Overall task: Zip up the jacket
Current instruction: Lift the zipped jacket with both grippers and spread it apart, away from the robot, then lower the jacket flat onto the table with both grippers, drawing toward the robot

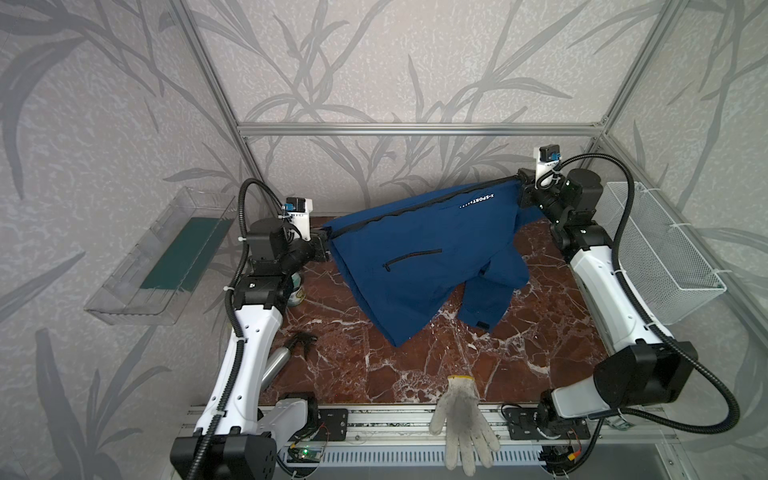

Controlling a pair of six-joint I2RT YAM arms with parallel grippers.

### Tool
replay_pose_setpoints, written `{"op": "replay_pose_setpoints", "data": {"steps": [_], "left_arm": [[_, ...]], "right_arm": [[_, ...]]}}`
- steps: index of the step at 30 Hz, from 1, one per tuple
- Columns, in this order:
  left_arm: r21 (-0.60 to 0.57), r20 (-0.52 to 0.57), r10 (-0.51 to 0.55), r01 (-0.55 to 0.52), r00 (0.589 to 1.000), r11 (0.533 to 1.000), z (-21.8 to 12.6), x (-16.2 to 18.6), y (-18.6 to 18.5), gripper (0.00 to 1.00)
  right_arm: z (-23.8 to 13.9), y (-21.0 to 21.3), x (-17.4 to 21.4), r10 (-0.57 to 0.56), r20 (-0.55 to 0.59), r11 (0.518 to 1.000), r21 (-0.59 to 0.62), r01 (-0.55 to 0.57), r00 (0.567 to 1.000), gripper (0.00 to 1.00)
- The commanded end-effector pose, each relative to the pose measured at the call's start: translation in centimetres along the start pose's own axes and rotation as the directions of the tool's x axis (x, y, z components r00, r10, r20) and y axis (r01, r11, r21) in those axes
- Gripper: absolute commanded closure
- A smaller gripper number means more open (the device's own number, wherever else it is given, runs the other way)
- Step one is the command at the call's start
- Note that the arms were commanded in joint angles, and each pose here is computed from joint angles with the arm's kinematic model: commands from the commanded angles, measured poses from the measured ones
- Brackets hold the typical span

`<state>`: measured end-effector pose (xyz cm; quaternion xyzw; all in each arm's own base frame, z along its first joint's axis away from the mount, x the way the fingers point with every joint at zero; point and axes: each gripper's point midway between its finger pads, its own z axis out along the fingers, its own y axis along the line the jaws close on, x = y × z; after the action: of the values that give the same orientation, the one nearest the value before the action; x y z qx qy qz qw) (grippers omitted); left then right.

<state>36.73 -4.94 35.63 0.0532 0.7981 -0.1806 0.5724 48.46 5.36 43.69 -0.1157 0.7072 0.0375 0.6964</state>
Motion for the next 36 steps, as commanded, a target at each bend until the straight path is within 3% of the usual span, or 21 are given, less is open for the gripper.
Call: {"op": "replay_pose_setpoints", "data": {"steps": [1, 10, 15, 22, 26, 32, 36], "left_arm": [[-0.134, 0.067, 0.076, -0.067, 0.995, 0.989, -0.3, -3.1, 2.8, 1.00], [-0.183, 0.111, 0.125, -0.103, 0.986, 0.978, 2.1, -8.4, 4.7, 1.00], [-0.175, 0.135, 0.111, -0.086, 0.985, 0.981, 2.9, -9.2, 4.9, 1.00], [-0.061, 0.167, 0.143, -0.134, 0.976, 0.989, 4.2, -9.4, 2.8, 1.00], [-0.080, 0.094, 0.115, -0.108, 0.989, 0.991, 4.1, -4.7, 3.5, 1.00], [-0.048, -0.071, 0.038, -0.042, 0.997, 0.998, 3.6, 7.0, 3.9, 1.00], [-0.049, -0.145, -0.014, 0.007, 0.989, 0.999, 2.8, 13.1, 4.0, 1.00]], "right_arm": [[-1.9, -6.4, -4.3, -0.053, 0.126, 0.961, 0.276, 0.016, 0.991, 1.00], [-1.6, -9.1, -4.7, -0.072, 0.100, 0.928, 0.372, 0.030, 0.992, 1.00], [-2.2, -10.7, -4.1, -0.072, 0.080, 0.891, 0.454, 0.028, 0.994, 1.00], [-2.4, -9.7, -3.9, -0.051, 0.089, 0.913, 0.407, 0.011, 0.995, 1.00], [-4.8, -8.2, 0.1, -0.014, 0.056, 0.922, 0.387, -0.009, 0.998, 1.00], [-10.1, -5.3, 11.1, 0.123, -0.068, 0.918, 0.386, -0.088, 0.990, 1.00], [-13.7, -3.6, 16.5, 0.193, -0.112, 0.895, 0.428, -0.128, 0.975, 1.00]]}}
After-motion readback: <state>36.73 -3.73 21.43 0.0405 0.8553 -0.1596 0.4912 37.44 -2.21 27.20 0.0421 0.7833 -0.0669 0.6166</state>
